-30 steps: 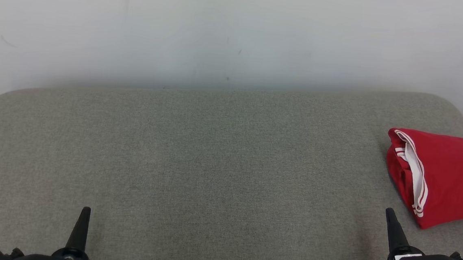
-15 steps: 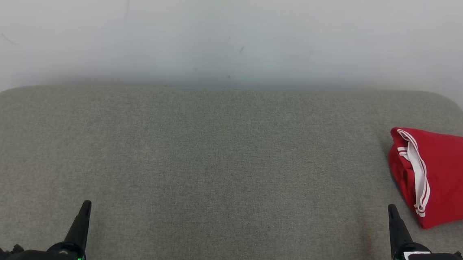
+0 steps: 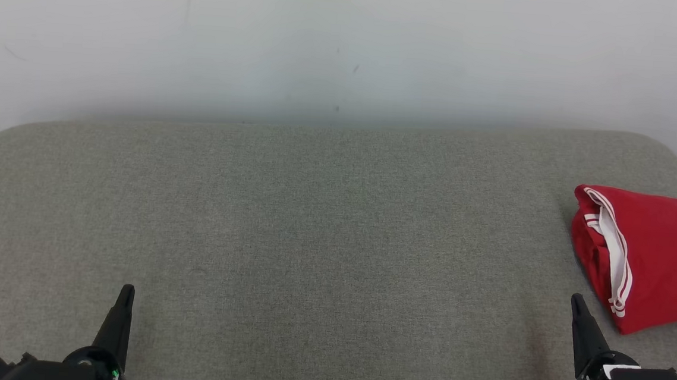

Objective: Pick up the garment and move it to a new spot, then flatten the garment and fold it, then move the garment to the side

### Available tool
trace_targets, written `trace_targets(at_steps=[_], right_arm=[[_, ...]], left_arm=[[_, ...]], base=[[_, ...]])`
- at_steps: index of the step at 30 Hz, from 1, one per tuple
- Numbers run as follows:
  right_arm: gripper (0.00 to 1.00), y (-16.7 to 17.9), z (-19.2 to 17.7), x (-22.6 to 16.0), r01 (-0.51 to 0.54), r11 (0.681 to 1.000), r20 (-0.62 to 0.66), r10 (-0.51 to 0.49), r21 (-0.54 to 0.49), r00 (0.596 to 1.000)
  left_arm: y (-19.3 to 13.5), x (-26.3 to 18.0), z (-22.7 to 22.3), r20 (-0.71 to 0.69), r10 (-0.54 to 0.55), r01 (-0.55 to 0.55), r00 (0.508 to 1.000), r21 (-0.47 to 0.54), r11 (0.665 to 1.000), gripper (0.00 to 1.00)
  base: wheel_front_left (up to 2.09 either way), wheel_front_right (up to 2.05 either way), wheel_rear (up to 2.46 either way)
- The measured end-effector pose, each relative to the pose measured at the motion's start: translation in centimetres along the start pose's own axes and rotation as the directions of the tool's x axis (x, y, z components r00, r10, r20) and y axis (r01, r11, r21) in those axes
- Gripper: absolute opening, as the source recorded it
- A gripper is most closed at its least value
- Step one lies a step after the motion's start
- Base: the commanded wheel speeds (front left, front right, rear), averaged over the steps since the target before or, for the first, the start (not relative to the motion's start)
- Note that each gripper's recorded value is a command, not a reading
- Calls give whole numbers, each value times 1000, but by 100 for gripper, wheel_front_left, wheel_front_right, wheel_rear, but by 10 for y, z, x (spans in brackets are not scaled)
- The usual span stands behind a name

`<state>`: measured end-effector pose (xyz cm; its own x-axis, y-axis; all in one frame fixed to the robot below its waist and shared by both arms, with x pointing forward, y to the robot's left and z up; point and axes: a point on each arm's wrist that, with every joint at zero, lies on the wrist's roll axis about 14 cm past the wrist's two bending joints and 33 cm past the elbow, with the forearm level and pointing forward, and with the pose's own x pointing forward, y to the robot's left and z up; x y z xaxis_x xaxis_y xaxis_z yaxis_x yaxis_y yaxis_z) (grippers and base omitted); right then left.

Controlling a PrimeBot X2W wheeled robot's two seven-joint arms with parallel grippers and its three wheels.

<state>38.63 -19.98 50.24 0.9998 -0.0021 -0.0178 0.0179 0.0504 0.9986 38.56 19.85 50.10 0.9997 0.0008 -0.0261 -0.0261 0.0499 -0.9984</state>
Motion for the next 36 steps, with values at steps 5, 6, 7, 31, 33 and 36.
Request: trace_targets(at_steps=[5, 6, 7, 31, 33, 36], right_arm=[[0, 1, 0, 1, -6, 1000, -2, 6, 29, 1000], [0, 1, 0, 1, -7, 999, -3, 7, 36, 1000], [0, 2, 0, 1, -8, 999, -3, 9, 44, 1000], [0, 3, 1, 2, -12, 999, -1, 12, 53, 1000], [0, 3, 1, 2, -12, 999, -1, 12, 53, 1000], [0, 3, 1, 2, -12, 999, -1, 12, 53, 1000]], left_arm=[[-2, 1, 0, -2, -9, 9, 1000, -36, 999, 0], [-2, 1, 0, -1, -13, 13, 1000, -43, 999, 0], [-3, 2, 0, -3, -15, 15, 1000, -48, 999, 0], [-4, 2, 1, -2, -18, 18, 1000, -54, 998, 0], [-4, 2, 1, -2, -18, 18, 1000, -54, 998, 0], [-4, 2, 1, -2, -18, 18, 1000, -54, 998, 0]], base=[[0, 0, 0], [0, 0, 0], [0, 0, 0], [0, 0, 0], [0, 0, 0], [0, 0, 0]])
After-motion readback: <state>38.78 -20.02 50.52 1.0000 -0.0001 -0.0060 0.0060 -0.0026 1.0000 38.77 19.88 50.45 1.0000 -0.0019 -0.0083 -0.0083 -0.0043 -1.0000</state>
